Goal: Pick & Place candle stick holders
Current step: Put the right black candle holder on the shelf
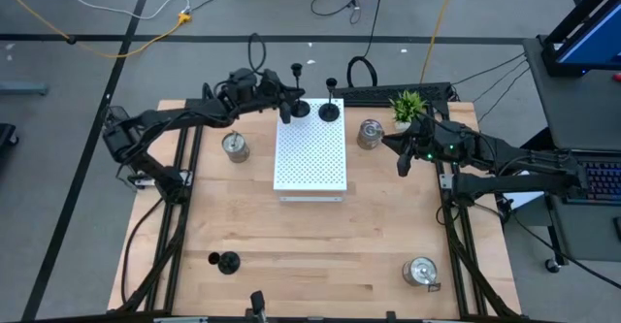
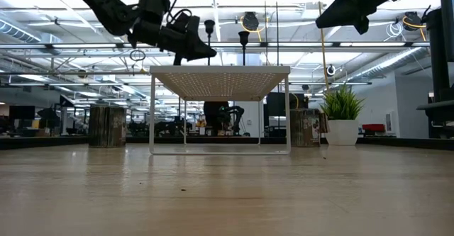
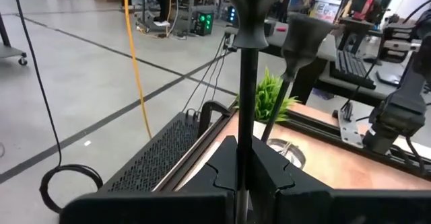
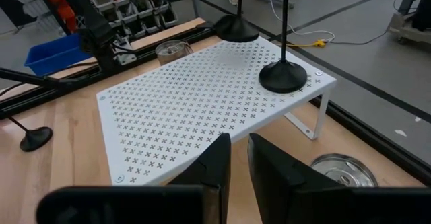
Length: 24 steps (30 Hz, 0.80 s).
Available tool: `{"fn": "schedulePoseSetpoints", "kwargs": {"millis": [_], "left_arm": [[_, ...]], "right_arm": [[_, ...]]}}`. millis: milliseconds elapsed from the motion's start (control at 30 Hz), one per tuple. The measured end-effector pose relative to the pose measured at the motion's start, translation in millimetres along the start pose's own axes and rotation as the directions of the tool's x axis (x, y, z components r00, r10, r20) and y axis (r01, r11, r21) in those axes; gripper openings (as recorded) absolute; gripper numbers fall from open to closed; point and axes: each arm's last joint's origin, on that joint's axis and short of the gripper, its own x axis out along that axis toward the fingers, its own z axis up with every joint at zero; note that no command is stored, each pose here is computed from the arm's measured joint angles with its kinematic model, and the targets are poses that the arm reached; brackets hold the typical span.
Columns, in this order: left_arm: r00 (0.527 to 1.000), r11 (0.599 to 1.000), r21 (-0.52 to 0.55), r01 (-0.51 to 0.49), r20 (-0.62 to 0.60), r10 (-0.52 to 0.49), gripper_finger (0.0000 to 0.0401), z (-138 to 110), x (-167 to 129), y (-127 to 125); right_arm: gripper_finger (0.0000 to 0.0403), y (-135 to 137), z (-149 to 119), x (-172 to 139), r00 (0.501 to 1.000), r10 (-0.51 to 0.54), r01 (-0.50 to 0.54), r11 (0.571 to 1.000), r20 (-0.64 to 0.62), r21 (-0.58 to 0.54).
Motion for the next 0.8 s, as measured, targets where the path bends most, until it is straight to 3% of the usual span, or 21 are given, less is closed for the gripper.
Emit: {"fn": "schedulePoseSetpoints", "kwargs": {"millis": [800], "left_arm": [[0.992, 0.991, 0.088, -0.102, -0.064, 0.108, 0.0012, -9.1, 2.3, 0.7]], "right_arm": [[0.0043, -0.1, 0.0, 0.0, 1.000, -0.002, 0.002, 1.000, 0.000, -0.003]]}}
